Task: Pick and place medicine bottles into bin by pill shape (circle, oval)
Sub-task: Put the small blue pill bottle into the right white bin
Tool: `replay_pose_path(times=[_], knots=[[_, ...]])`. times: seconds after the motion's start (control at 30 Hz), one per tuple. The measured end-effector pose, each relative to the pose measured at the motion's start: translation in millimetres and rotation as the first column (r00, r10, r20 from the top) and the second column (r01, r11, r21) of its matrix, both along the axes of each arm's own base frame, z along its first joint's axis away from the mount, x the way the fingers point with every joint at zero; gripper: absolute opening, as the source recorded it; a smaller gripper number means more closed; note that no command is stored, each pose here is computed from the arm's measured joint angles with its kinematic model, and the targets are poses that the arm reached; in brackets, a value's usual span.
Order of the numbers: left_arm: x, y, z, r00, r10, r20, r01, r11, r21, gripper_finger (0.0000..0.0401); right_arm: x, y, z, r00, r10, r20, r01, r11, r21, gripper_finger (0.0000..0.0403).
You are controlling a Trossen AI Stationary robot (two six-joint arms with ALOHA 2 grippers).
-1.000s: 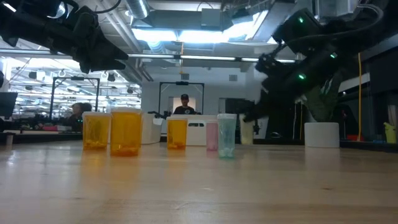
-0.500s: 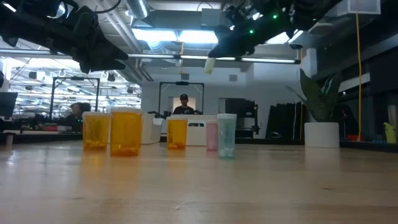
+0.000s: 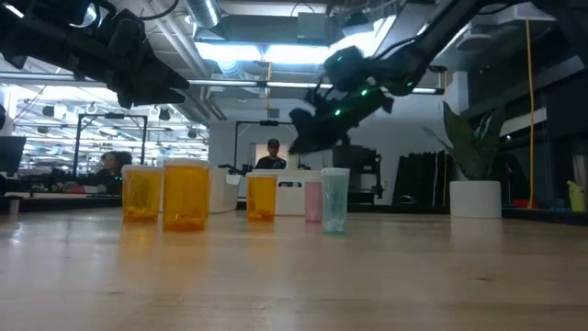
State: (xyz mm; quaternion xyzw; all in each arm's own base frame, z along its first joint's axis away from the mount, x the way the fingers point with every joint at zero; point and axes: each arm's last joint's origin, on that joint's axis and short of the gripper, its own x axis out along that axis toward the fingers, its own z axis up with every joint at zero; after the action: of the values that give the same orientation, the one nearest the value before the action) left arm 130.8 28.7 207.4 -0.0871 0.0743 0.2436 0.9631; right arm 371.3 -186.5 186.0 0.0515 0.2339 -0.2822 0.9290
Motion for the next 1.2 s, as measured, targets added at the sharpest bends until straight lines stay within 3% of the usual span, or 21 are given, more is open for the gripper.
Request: replay_pose_path(times=[0.13, 0.4, 0.5, 0.8, 1.2], knots=[[0, 0, 0, 1.000, 0.000, 0.000, 0.000, 1.000, 0.000, 0.0260, 15, -15, -7, 0.997, -0.024, -0.068, 0.028, 0.998, 0.049, 0.0108], [0, 0, 0, 1.000, 0.000, 0.000, 0.000, 1.000, 0.000, 0.0260, 28, -44, -5, 0.996, -0.058, -0.075, 0.060, 0.998, 0.031, 0.0108], [0, 0, 0, 1.000, 0.000, 0.000, 0.000, 1.000, 0.000, 0.0260, 27, -52, -14, 0.995, -0.048, -0.082, 0.056, 0.994, 0.090, 0.0108], [0, 0, 0, 1.000, 0.000, -0.001, 0.000, 1.000, 0.000, 0.0260, 28, -52, -12, 0.998, -0.052, -0.043, 0.057, 0.989, 0.133, 0.0110], [0, 0, 0, 1.000, 0.000, -0.004, 0.000, 1.000, 0.000, 0.0260, 27, -52, -13, 0.997, -0.056, -0.053, 0.063, 0.988, 0.141, 0.0167]])
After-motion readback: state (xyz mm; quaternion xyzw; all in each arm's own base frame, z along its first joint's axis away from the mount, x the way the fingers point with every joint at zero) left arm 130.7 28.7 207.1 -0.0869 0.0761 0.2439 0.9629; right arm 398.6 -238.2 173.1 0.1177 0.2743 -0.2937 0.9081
